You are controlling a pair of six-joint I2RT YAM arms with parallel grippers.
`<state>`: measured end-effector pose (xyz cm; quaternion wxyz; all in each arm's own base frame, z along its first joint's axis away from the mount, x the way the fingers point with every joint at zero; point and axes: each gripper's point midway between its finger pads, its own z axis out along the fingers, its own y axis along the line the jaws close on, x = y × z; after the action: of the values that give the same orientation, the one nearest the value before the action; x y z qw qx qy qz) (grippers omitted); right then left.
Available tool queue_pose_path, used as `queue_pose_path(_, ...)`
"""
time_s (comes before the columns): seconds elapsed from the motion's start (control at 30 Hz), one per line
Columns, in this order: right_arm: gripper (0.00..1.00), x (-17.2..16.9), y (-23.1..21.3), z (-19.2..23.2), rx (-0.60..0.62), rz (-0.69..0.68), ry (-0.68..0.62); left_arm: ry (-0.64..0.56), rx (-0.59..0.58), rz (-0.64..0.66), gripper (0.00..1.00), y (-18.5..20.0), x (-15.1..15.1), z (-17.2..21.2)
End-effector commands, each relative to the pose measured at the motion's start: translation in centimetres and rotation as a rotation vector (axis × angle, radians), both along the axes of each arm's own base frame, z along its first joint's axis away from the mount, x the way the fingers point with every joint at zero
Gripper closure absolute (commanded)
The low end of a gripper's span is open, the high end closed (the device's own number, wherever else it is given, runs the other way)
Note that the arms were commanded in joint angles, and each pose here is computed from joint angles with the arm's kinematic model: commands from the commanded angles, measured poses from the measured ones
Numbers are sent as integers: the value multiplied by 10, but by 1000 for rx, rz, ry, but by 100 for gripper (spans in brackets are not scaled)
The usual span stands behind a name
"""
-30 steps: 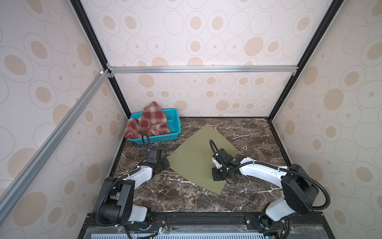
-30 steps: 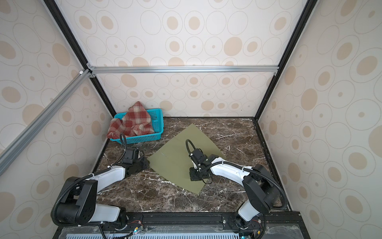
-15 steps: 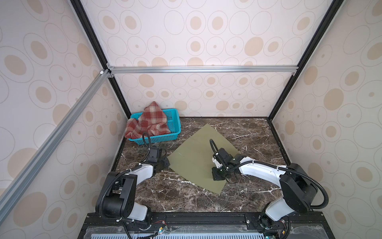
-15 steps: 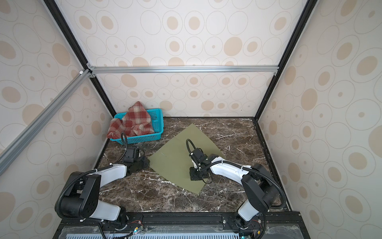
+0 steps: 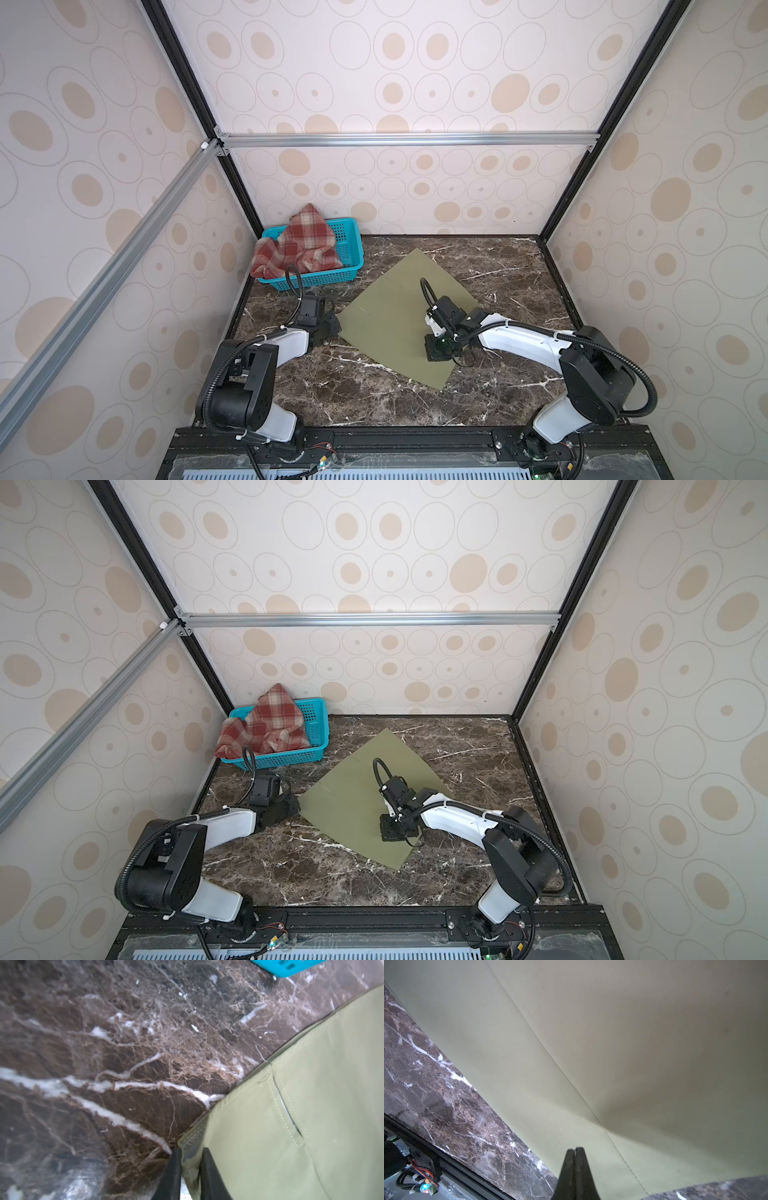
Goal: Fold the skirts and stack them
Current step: 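Hold the skirt with the right gripper while the left gripper hovers near its edge, then pull the right gripper back toward the robot, dragging the skirt's near corner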
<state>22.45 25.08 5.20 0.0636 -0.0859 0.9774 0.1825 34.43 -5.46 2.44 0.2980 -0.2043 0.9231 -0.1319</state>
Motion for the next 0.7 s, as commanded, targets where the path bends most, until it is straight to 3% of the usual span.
queue_pose_path(0.0,100,0,-3,1,-18,2,10,-43,5,2,93,3,14,10)
queue_pose_path(0.07,100,0,-8,1,-43,6,-1,-41,8,2,100,3,14,10)
queue_pose_path(0.27,99,-13,-33,12,-167,74,-74,-64,29,15,100,8,12,20)
queue_pose_path(0.37,78,-27,-37,23,-243,191,-162,-89,33,27,100,11,14,27)
queue_pose_path(0.5,61,-52,-29,27,-279,334,-207,-119,24,41,100,12,16,35)
queue_pose_path(0.67,57,-77,-10,19,-306,491,-248,-136,-6,44,100,8,19,37)
